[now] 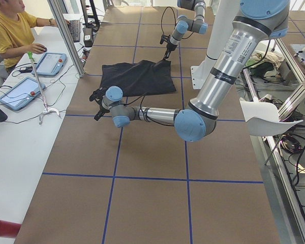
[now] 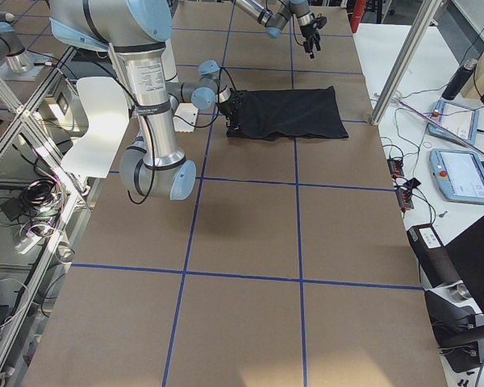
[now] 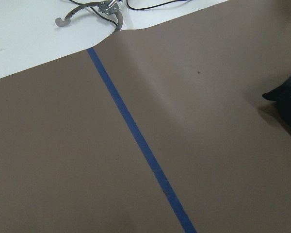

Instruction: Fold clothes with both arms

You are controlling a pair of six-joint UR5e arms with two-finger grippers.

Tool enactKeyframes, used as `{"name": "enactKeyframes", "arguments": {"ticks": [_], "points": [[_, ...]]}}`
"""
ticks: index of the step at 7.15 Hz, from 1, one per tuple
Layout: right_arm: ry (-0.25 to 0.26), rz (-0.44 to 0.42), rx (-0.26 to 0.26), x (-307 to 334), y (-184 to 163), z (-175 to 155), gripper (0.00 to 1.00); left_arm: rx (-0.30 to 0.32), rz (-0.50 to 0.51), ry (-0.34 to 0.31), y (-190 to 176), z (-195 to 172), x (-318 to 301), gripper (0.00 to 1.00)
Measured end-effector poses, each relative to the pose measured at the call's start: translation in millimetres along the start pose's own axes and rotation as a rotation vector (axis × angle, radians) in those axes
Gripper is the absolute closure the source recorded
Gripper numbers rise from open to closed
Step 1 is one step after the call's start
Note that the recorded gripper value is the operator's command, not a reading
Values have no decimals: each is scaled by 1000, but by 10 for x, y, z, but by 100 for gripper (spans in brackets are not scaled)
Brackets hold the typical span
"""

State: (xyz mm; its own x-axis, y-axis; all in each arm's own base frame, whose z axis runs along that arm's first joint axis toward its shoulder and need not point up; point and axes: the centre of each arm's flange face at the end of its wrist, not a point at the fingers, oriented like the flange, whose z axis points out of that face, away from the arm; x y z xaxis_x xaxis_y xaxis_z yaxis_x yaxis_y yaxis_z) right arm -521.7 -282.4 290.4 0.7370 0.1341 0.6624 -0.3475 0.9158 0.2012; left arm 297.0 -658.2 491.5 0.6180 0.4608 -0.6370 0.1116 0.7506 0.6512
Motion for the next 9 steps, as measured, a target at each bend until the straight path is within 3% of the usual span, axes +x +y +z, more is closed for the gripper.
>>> {"name": "enactKeyframes", "arguments": {"ticks": [1,2,3,5,7,9], "points": [[18,-9,0,140,24,43,100,1,-1,0,-1,0,2,0],[35,-17,-2,229,75,96,22,1,-1,1,-1,1,6,0],[44,-25,-5,260,128,134,0,1,-2,2,-3,1,13,0],[18,-12,9,172,-22,36,0,12,-30,18,-78,-59,103,0],[-37,1,24,40,-449,-204,0,35,-128,72,-143,-243,389,0],[-114,1,11,123,-642,-294,0,15,-240,181,223,-493,1099,0]]}}
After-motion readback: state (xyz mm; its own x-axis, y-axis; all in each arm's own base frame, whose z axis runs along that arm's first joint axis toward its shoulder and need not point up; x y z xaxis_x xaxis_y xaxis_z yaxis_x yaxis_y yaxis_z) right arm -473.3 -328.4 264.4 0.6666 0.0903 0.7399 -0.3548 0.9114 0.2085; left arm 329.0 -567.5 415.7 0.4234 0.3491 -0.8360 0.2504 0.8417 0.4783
